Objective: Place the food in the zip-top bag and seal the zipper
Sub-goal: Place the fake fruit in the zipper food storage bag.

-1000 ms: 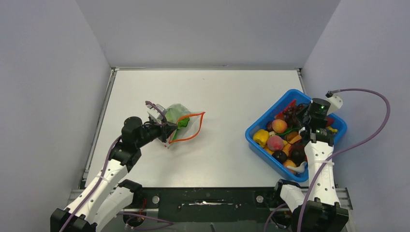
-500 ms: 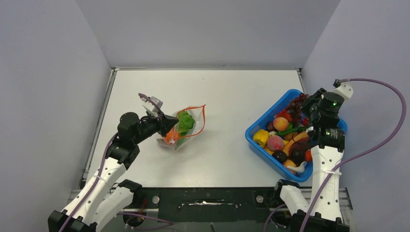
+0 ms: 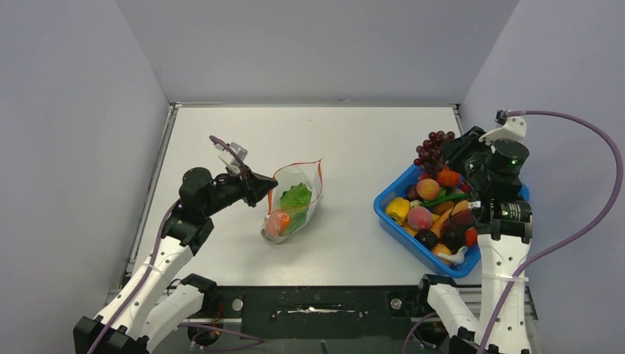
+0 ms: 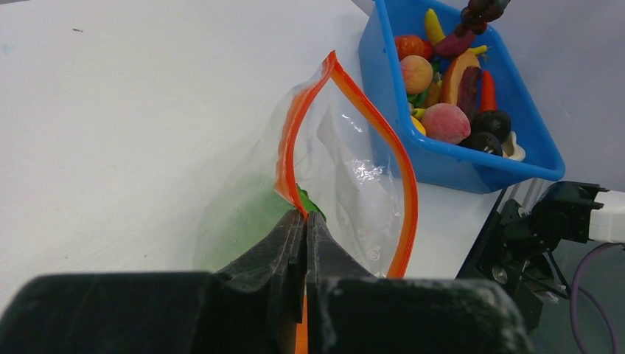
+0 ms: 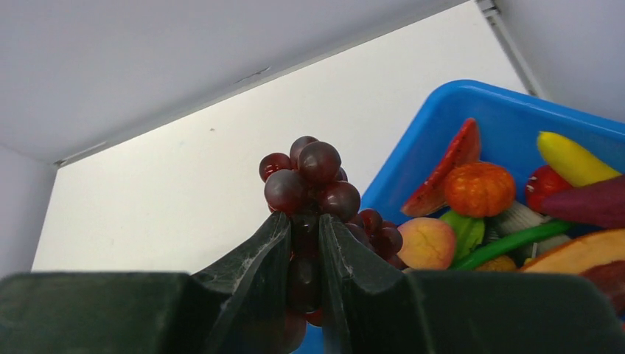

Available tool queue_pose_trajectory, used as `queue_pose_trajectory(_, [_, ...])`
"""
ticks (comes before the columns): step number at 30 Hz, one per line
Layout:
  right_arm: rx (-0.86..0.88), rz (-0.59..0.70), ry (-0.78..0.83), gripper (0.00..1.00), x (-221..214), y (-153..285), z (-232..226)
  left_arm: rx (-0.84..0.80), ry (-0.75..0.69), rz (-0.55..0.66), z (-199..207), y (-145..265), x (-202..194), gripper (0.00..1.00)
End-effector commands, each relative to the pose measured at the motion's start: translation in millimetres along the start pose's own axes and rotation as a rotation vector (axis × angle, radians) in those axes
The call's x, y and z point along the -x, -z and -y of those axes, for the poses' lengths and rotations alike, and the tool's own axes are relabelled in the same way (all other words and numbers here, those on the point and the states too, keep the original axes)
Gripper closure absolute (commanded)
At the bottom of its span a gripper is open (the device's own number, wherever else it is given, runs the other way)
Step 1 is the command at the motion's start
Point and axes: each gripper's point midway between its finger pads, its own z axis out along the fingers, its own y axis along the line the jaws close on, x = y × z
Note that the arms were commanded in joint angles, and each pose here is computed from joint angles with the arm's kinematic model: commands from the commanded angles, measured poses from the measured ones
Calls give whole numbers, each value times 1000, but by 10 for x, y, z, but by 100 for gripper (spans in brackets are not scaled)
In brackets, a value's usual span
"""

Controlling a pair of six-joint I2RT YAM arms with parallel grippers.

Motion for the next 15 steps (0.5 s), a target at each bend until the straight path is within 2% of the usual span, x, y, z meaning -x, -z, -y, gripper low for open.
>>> queue_pose_trajectory(1, [199,47,28,87,184,145,-507,-47,-74,102,173,1,426,100])
queue_pose_trajectory(15, [558,-66,56,87,-194,270,-1623,-26,-59,78,106,0,303,100])
